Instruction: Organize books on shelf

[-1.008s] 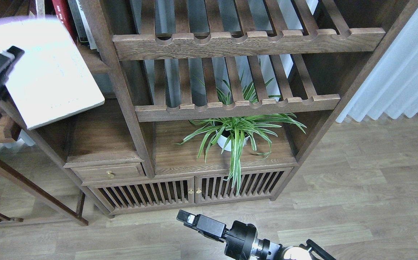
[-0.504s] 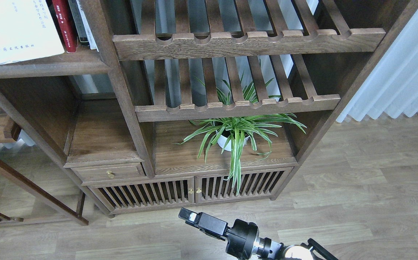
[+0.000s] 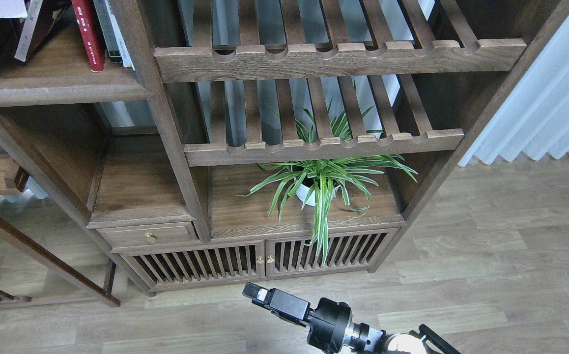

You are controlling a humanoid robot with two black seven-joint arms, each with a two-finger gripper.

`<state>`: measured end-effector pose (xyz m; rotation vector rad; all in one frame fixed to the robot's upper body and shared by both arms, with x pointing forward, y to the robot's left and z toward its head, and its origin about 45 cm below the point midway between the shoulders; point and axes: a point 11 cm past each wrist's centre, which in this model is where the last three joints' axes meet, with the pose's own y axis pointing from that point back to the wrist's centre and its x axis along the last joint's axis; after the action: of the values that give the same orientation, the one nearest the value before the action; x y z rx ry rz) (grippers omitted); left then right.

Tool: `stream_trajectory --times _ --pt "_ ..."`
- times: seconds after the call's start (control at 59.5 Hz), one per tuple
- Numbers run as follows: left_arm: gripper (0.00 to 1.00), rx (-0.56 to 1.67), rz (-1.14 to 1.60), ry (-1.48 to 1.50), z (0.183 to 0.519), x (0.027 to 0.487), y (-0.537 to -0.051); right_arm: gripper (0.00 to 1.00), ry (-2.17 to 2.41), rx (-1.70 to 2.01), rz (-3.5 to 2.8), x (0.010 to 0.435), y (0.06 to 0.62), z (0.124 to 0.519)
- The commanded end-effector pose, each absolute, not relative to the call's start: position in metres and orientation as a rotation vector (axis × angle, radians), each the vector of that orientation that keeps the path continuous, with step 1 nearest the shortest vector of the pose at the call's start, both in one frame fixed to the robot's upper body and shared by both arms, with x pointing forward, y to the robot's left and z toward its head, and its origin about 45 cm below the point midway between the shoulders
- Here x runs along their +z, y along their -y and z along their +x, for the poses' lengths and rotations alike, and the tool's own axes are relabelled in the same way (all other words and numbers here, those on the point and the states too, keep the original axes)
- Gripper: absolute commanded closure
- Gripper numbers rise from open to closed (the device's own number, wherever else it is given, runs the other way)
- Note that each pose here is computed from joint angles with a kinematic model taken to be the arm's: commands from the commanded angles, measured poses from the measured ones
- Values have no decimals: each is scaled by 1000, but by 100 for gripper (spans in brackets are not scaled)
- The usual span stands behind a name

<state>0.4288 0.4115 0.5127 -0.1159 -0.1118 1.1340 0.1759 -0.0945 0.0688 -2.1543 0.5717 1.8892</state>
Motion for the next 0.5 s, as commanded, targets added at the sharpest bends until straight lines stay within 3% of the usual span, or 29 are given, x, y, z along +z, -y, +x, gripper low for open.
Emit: stream_trajectory --times 0.0,0.487 --pt "98 1140 -74 111 445 500 -399 1 -590 1862 -2147 72 99 183" --pt "97 1178 -90 38 492 494 -377 1 -630 1754 -2126 89 115 204"
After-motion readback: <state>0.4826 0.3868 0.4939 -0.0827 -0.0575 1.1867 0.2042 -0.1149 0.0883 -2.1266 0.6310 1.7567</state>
